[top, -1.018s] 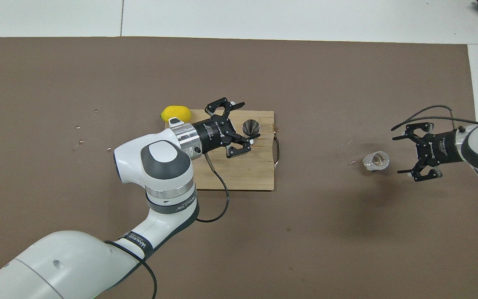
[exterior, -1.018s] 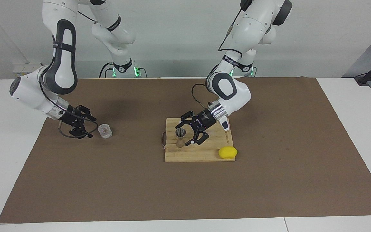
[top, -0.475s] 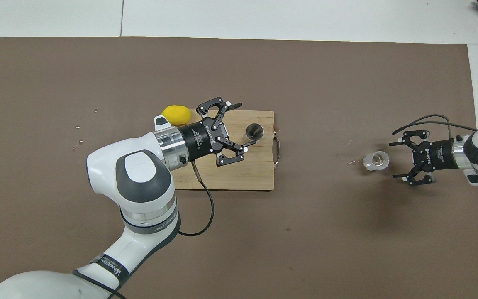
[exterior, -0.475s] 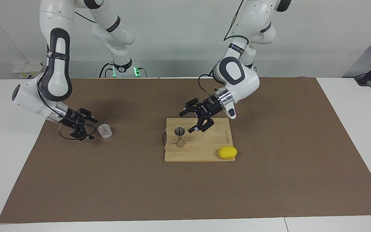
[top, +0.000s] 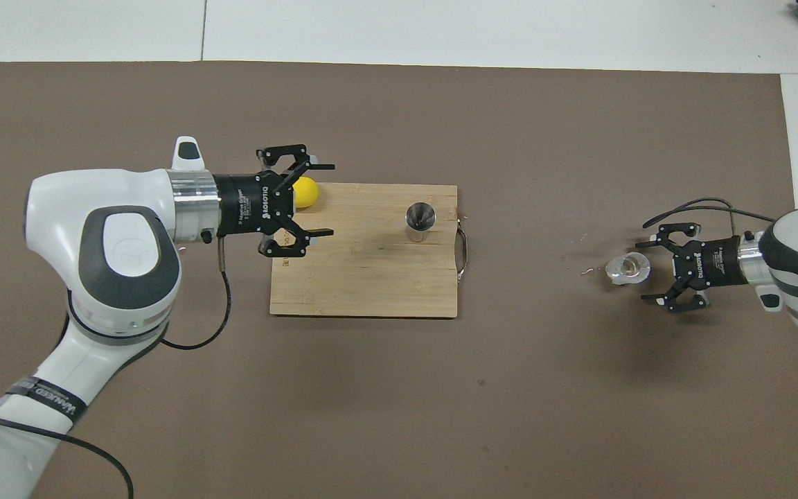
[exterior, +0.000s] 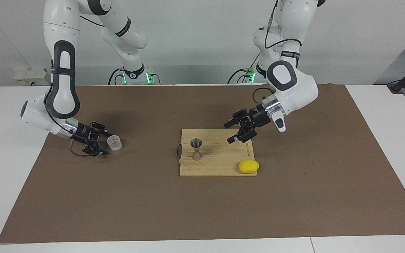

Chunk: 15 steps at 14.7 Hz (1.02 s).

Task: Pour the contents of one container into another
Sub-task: 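Withdraw the left gripper while the right gripper grasps the glass cup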

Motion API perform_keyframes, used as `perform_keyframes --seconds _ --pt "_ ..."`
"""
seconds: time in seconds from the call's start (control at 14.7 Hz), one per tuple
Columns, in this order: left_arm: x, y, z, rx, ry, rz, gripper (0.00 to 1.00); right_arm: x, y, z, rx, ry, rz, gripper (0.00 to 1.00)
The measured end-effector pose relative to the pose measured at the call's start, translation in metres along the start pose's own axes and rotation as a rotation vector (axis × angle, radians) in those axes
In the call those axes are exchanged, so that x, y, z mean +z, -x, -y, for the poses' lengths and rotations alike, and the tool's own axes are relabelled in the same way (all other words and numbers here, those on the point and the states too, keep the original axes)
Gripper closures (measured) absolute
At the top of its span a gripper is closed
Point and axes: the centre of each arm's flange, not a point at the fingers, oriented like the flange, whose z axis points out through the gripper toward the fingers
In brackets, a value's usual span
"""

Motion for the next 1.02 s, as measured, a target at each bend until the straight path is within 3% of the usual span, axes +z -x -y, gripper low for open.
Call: perform_keyframes --seconds 0.41,0.54,0.81,1.02 --pt "-0.1 -0.053 -0.038 0.238 -0.081 -0.328 0.0 0.011 0.01 0.001 0.014 -0.011 0.039 0.0" --pt "-0.14 -0.069 -0.046 0.299 -0.139 -0.429 0.0 0.013 0.011 0.001 0.012 -0.007 0.04 0.0" --pt "-0.168 -0.064 -0.059 0.443 -0.274 -0.597 0.0 0.014 0.012 0.001 0.01 -0.004 0.04 0.02" --pt "-0.185 -0.052 -0.064 0.59 -0.432 -0.668 0.0 0.015 0.013 0.001 0.008 0.0 0.043 0.31"
